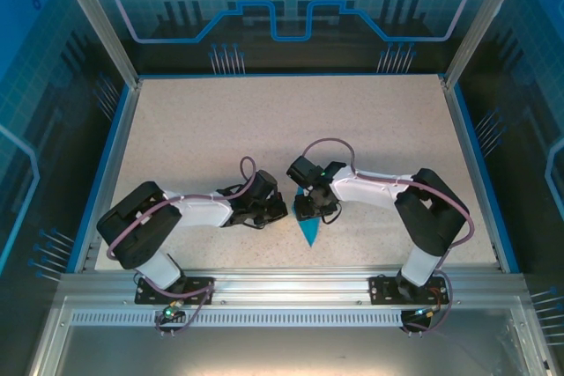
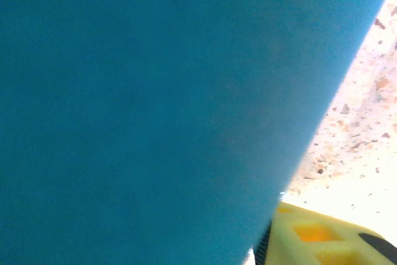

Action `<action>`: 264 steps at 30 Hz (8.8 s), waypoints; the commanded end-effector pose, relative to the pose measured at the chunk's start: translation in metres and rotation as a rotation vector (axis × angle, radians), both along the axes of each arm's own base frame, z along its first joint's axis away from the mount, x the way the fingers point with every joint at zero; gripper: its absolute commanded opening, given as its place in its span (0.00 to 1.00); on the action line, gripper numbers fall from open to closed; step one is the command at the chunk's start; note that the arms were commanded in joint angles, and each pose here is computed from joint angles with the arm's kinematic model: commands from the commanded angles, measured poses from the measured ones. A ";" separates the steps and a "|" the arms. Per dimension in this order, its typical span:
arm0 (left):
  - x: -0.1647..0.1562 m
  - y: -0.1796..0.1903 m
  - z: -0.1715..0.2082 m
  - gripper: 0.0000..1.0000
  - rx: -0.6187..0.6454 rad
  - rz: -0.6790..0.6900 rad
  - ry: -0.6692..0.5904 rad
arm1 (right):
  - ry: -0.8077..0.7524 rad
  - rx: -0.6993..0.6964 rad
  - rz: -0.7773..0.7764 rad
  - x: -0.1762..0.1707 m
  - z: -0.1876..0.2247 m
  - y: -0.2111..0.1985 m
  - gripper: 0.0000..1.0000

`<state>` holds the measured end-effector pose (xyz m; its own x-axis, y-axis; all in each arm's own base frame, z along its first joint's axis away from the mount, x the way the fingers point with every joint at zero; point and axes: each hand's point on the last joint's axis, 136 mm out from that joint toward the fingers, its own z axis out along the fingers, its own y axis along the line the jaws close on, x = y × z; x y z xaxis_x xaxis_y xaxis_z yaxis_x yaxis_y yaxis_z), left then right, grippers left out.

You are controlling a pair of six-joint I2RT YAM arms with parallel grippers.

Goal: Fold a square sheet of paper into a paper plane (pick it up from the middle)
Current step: Turn over the paper at the center of the table, then fold the wing for the fifth time at the center of the table.

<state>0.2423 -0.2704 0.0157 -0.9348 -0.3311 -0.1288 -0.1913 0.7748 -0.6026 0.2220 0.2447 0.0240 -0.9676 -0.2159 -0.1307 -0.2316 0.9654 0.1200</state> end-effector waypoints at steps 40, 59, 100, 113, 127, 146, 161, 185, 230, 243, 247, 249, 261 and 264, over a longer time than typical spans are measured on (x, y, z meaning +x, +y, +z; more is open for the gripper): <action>0.011 -0.050 0.019 0.00 -0.189 -0.114 -0.045 | 0.125 0.557 -0.110 0.005 0.002 -0.003 0.41; 0.009 -0.065 0.015 0.00 -0.210 -0.166 -0.024 | 0.075 0.372 -0.102 0.007 0.004 -0.022 0.31; -0.020 0.118 0.083 0.01 0.119 0.225 -0.290 | -0.060 -0.443 0.117 0.000 0.002 0.048 0.42; -0.023 0.111 0.079 0.04 0.103 0.192 -0.268 | -0.141 -0.087 0.150 -0.011 0.067 0.061 0.75; -0.017 0.090 0.074 0.07 0.087 0.117 -0.236 | -0.139 0.326 0.076 -0.015 0.087 0.030 0.51; -0.008 0.065 0.074 0.11 0.057 0.041 -0.203 | -0.037 0.427 0.042 -0.011 0.054 0.007 0.80; -0.009 0.063 0.074 0.13 0.035 0.043 -0.195 | 0.063 0.415 0.080 -0.015 0.025 0.014 0.85; -0.005 0.061 0.072 0.13 0.021 0.038 -0.187 | 0.101 0.358 0.102 -0.010 0.009 0.031 0.31; 0.058 -0.081 0.024 0.03 -0.135 -0.218 -0.028 | 0.219 0.622 -0.143 -0.010 -0.017 -0.024 0.29; 0.052 -0.088 0.002 0.03 -0.110 -0.239 0.009 | 0.121 0.449 -0.160 -0.010 -0.001 -0.046 0.45; 0.053 -0.087 -0.001 0.03 -0.102 -0.242 0.013 | 0.062 0.395 -0.176 -0.008 0.012 -0.059 0.51; 0.053 -0.089 -0.001 0.03 -0.102 -0.245 0.014 | 0.043 0.402 -0.176 -0.008 0.018 -0.059 0.49; 0.050 -0.091 -0.003 0.02 -0.093 -0.260 0.022 | 0.036 0.510 -0.099 0.002 0.028 -0.033 0.16; 0.049 -0.091 -0.001 0.02 -0.096 -0.268 0.020 | 0.058 0.496 -0.116 0.006 0.016 -0.035 0.15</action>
